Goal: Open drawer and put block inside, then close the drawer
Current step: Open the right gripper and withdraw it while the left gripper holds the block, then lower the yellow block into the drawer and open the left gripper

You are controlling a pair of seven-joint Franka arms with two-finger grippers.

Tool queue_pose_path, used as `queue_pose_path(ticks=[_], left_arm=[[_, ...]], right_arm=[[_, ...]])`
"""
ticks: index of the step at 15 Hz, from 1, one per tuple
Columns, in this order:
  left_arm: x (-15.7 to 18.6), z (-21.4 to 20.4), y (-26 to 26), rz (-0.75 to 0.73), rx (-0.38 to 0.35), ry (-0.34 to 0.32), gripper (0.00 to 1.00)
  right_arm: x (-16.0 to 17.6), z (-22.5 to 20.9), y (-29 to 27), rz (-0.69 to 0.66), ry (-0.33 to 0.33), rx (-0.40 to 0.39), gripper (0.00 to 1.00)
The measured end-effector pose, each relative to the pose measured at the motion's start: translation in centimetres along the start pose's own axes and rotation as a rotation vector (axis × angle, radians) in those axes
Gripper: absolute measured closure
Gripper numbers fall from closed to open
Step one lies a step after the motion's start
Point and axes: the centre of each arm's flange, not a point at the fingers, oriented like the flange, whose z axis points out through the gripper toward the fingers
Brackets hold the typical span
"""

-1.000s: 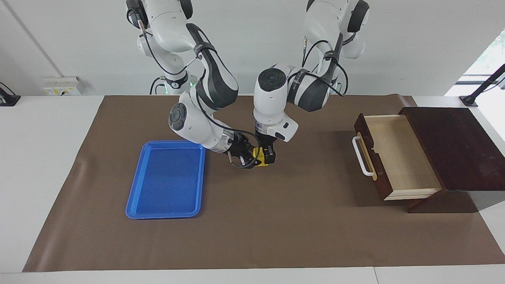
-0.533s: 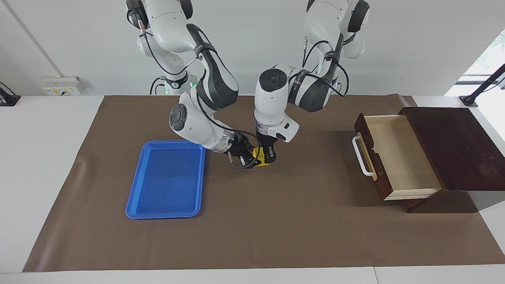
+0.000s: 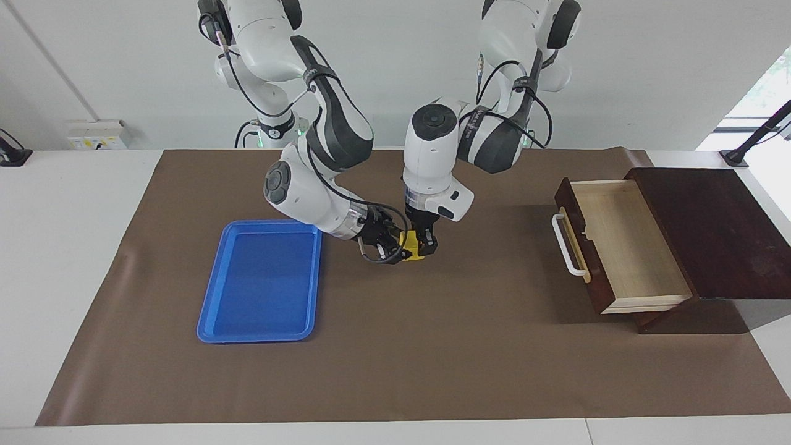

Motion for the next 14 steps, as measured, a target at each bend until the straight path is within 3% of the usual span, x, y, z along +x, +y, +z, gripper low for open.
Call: queue_pose_path(ticks=[4,5,10,14], left_arm=[[1.4,-0.8,0.8,-0.022,-0.002,0.004,0.44],[2.0,-1.0,1.2,-0.029,-0.003,0.004,0.44],[3.5,-1.3,1.9,-0.015,0.013,0.021,0.44],[8.9,-4.1,3.7,0.045,0.060,0.060,0.44]], right_arm=[[0.3,-0.5,-0.2,0.006,0.001,0.009,0.36],[0.5,-0.5,-0.2,0.008,0.001,0.010,0.26],[1.5,-1.3,-0.4,0.021,0.006,0.014,0.23],[6.1,-7.4,-0.3,-0.057,0.054,-0.016,0.17]])
